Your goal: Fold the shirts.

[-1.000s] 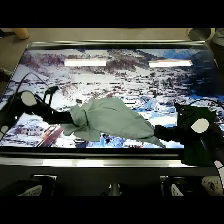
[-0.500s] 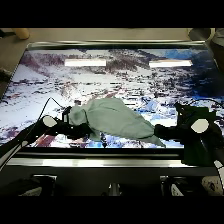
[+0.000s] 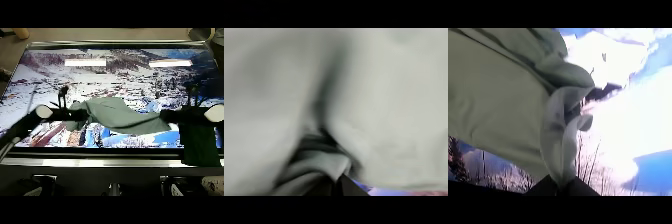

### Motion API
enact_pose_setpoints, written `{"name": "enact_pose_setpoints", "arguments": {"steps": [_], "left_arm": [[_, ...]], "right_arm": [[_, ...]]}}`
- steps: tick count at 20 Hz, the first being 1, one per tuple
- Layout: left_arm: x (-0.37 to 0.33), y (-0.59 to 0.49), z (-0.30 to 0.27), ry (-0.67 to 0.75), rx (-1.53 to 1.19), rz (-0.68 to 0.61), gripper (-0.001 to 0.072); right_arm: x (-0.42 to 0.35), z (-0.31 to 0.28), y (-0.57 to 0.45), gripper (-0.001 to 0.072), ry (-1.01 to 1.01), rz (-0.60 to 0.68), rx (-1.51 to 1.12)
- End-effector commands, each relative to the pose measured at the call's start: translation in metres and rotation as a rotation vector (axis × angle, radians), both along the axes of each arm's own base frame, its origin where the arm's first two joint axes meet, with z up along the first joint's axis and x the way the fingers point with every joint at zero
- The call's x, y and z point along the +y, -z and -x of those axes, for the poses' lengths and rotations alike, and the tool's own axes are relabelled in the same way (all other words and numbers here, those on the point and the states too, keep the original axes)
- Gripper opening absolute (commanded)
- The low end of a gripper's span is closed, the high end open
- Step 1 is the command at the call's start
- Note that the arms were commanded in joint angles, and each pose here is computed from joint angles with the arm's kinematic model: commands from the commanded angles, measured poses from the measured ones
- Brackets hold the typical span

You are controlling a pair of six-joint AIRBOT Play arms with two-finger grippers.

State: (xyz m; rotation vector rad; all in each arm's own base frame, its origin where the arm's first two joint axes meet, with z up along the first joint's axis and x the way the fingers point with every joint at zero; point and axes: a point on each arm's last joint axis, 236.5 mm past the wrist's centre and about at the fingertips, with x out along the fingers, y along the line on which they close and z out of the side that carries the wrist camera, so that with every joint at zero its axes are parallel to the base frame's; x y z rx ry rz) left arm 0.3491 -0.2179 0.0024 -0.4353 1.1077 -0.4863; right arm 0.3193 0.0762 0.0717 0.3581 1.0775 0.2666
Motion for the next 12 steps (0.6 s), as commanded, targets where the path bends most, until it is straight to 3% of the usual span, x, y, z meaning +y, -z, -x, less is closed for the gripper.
{"name": "enact_pose_setpoints", "arguments": {"steps": [1,4,7,9,12], "left_arm": [[0.037,-0.223,-0.032,0.038,-0.624,-0.121,0.002],[0.109,-0.496,0.06,-0.187,-1.255,-0.104,0.002],[0.145,-0.622,0.181,-0.318,-1.611,-0.038,0.002],[0.148,-0.634,0.196,-0.332,-1.632,0.003,0.002],[0.163,-0.627,0.165,-0.387,-1.618,-0.13,0.0021]], "right_arm": [[-0.025,-0.044,-0.163,0.0018,0.002,0.155,-0.429],[-0.05,-0.004,-0.376,0.0018,0.121,0.296,-0.96],[-0.046,0.08,-0.479,0.0018,0.2,0.228,-1.228],[-0.045,0.105,-0.491,0.0018,0.226,0.185,-1.265],[-0.045,0.106,-0.479,0.0018,0.22,0.193,-1.214]]}}
